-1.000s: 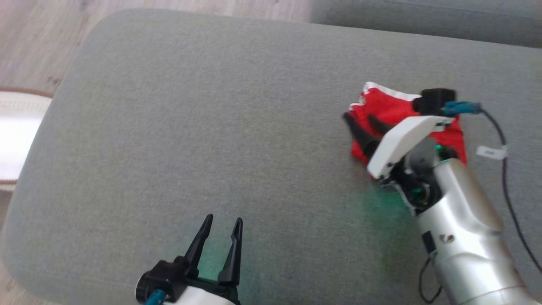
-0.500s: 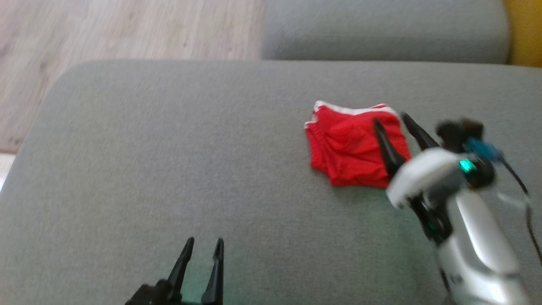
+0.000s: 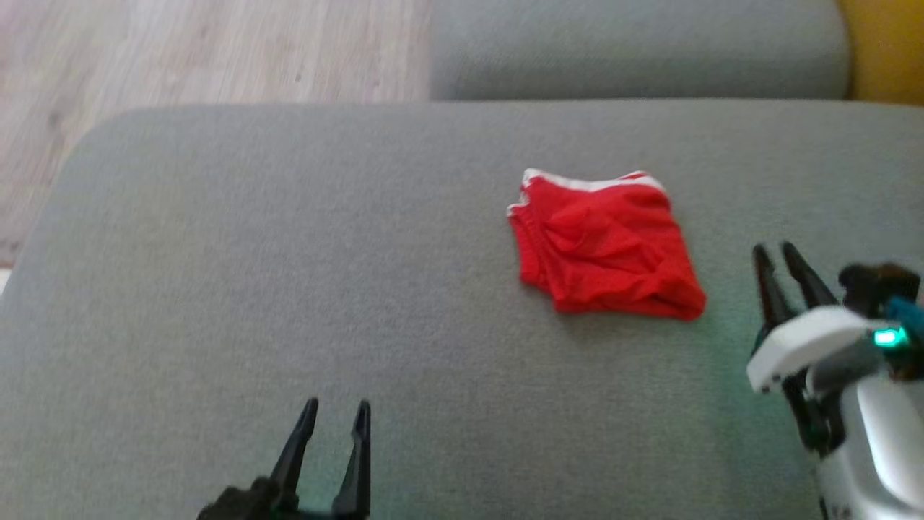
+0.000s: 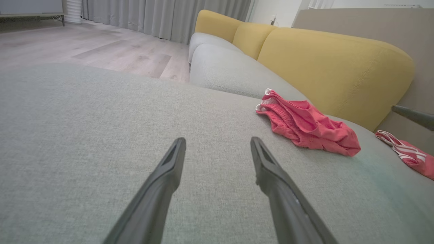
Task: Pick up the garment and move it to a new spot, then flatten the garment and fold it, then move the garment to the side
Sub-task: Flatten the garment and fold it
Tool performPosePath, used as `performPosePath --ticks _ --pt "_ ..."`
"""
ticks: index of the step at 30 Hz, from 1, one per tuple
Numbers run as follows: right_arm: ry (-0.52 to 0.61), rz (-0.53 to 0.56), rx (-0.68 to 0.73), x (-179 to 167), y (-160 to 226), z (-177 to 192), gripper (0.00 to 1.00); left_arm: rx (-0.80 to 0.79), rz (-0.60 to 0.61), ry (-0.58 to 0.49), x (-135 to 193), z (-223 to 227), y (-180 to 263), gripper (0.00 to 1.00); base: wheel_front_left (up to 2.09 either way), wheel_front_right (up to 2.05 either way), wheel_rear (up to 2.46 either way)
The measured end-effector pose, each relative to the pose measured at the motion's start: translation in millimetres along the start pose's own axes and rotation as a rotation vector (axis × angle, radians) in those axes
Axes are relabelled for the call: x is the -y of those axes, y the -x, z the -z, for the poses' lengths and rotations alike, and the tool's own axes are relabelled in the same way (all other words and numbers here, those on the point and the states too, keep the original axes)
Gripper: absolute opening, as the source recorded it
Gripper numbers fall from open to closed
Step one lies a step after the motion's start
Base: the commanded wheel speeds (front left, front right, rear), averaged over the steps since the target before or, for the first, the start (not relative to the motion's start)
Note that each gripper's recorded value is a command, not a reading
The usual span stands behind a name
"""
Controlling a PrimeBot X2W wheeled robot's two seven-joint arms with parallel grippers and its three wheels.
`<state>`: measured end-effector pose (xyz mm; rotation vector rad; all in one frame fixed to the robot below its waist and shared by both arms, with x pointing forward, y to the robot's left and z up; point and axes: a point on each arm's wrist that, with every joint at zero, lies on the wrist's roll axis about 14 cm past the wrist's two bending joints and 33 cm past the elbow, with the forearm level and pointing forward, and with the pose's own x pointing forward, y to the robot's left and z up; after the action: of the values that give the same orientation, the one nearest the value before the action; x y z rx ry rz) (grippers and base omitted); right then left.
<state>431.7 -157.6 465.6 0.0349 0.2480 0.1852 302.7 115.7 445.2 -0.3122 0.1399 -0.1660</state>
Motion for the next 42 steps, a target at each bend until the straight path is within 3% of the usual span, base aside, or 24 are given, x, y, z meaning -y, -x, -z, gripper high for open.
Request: performPosePath --ticks 7,13,25,36,42 --pt "0.036 -0.068 -0.111 -22 -57 9 0.0 0.017 -0.031 -0.004 -13 -9 -13 1.0 0.0 0.0 0.0" --pt "0.056 -0.123 -0.237 -45 -73 46 0.0 -0.002 -0.092 0.012 -28 -2 -4 1.0 0.0 0.0 0.0" --pt "0.021 -0.285 -0.315 -106 -56 65 0.0 0.027 -0.097 0.013 -29 -10 -2 1.0 0.0 0.0 0.0" --pt "0.064 -0.454 -0.385 -155 -20 85 0.0 0.04 -0.086 0.01 -25 -13 -1 1.0 0.0 0.0 0.0" --pt "0.056 -0.489 -0.311 -164 -1 74 0.0 0.046 -0.082 0.012 -21 -12 7 1.0 0.0 0.0 0.0"
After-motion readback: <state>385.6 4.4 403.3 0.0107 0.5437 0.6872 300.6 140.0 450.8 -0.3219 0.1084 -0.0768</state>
